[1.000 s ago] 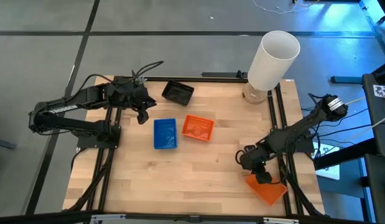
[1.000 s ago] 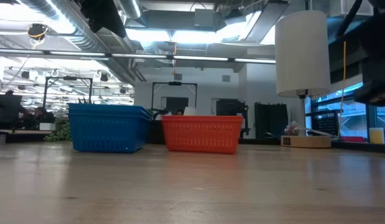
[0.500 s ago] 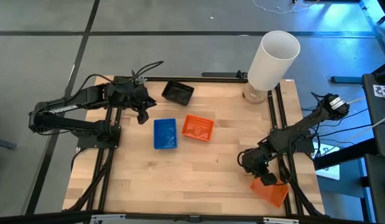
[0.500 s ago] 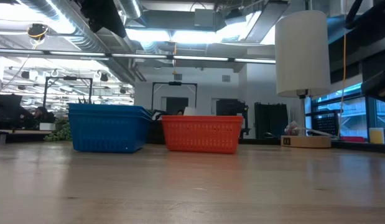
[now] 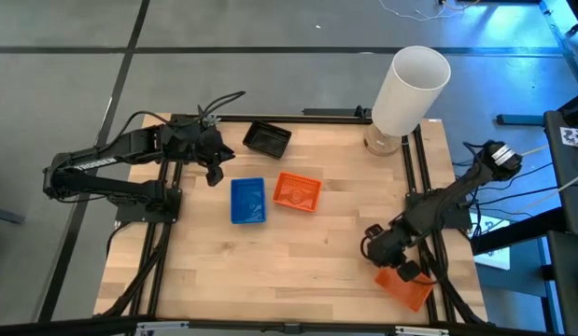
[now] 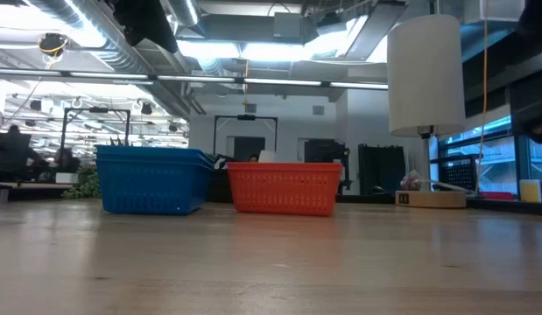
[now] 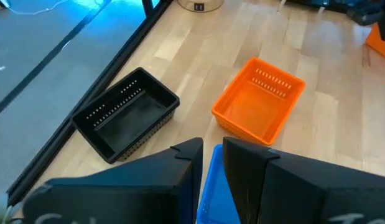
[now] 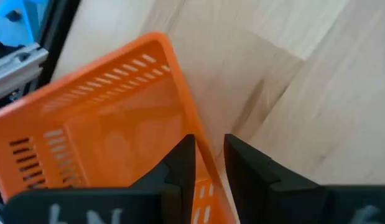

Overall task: Stack baskets by color
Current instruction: Stack the orange bin on the middle orange bin

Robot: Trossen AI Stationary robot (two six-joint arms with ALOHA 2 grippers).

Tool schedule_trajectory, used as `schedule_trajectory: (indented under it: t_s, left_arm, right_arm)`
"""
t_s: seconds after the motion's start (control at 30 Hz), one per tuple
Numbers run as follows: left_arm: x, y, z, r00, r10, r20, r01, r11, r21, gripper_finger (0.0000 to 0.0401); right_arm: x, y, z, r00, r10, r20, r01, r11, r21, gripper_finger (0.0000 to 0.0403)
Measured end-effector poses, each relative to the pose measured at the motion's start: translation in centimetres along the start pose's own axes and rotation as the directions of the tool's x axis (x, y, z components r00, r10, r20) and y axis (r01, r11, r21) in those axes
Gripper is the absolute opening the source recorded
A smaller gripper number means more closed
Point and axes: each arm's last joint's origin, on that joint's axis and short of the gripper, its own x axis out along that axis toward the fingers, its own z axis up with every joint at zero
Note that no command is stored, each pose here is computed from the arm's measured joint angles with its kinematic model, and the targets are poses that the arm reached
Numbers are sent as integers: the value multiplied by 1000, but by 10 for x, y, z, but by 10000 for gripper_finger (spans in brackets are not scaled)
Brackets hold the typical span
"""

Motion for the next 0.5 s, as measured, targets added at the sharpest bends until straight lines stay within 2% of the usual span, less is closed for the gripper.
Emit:
schedule_trajectory:
  t_s: [0.33, 0.43, 0.5]
  left_arm:
    - [0, 0, 0, 1000, 0, 0, 0, 1000, -11, 55]
    - [0, 0, 0, 1000, 0, 0, 0, 1000, -11, 55]
    - [0, 0, 0, 1000, -10, -1, 10, 1000, -11, 55]
  right_arm:
    - [16, 2, 1, 997, 19, -69, -18, 1000, 17, 84]
    - [21, -1, 1, 996, -22, -86, 28, 997, 73, 81]
    - [21, -2, 1, 995, -49, -83, 57, 993, 106, 65]
